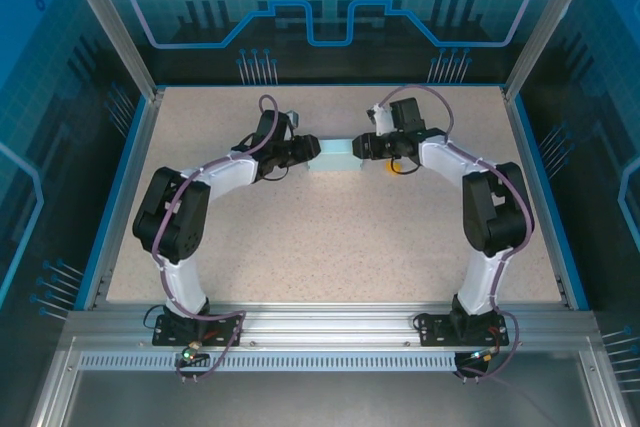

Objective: Fold the paper box

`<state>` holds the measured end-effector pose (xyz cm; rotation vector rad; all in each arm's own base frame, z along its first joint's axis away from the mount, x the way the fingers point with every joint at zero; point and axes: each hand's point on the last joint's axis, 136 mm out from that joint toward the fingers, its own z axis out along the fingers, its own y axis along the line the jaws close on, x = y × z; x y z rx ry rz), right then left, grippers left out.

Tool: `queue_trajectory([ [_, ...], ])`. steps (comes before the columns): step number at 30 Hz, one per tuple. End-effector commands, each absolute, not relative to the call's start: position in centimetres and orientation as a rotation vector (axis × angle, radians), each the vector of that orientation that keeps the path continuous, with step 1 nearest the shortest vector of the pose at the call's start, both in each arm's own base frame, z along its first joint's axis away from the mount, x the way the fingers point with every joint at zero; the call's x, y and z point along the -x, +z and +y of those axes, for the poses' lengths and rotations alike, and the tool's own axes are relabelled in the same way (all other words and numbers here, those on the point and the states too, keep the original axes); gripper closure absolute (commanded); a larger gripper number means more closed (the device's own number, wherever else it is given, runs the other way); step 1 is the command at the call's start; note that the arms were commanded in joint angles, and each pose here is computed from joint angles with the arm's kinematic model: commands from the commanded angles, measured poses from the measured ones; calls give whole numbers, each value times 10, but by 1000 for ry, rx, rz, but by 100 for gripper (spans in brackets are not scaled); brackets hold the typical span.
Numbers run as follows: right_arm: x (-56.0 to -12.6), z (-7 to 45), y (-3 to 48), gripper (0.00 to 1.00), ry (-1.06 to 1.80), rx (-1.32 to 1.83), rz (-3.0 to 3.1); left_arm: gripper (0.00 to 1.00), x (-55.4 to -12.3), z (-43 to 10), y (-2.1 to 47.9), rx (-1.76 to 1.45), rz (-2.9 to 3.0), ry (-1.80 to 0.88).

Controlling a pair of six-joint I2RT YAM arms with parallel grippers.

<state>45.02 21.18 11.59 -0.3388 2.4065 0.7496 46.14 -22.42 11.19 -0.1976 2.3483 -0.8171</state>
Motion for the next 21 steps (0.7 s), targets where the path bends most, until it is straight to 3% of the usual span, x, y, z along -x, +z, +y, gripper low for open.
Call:
queue_trajectory([
  [1,-424,241,124,56,885,470,2356,53,-436,-258,120,40,2334,-914],
  [21,-384,239,100,56,841,498,2409,50,-398,-256,98,46,2366,-930],
])
